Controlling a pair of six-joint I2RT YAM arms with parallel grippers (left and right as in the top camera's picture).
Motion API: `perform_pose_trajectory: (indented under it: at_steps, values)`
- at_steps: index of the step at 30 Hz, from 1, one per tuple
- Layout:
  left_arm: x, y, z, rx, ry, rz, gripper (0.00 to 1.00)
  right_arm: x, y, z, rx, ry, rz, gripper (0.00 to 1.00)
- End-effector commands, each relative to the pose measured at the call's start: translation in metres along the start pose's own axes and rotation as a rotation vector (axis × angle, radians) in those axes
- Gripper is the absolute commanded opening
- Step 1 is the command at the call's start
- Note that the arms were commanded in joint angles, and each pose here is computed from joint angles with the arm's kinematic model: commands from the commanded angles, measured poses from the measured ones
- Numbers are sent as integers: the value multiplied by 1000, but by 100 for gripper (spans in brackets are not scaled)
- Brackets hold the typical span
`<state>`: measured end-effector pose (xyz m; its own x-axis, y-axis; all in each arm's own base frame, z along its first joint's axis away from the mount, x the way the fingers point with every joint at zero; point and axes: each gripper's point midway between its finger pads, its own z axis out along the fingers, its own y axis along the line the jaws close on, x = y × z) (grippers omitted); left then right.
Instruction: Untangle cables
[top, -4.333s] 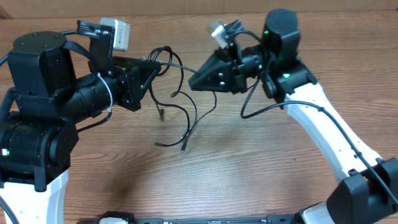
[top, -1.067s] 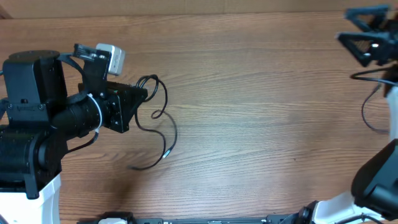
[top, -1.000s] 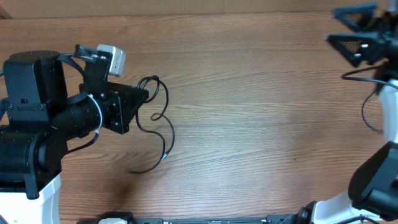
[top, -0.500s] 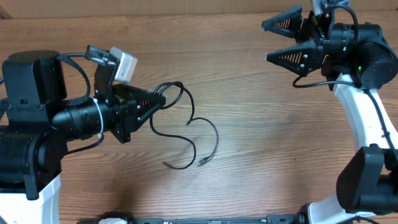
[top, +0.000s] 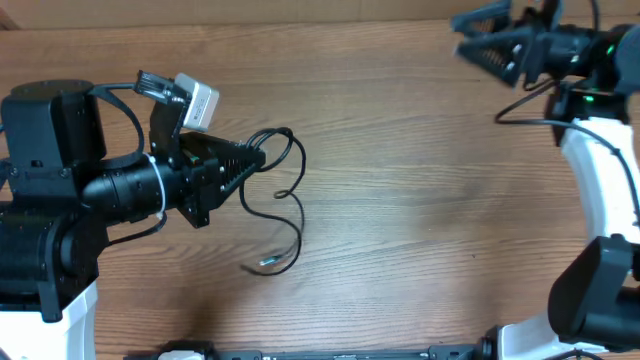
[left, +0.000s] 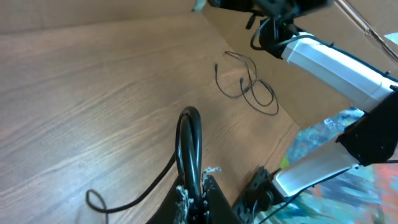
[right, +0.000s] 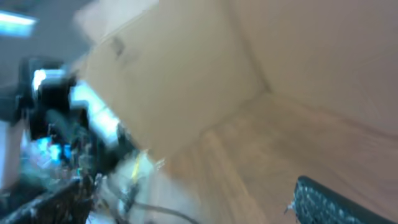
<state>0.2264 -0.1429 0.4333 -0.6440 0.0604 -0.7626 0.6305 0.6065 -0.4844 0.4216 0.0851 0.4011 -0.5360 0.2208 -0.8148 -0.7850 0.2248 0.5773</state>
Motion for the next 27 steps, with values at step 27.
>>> perform_pose_trajectory:
  at_steps: [27]
  values:
    - [21,50,-18,-362,63,-49,7,36,11,-9,1022,71,-411,100]
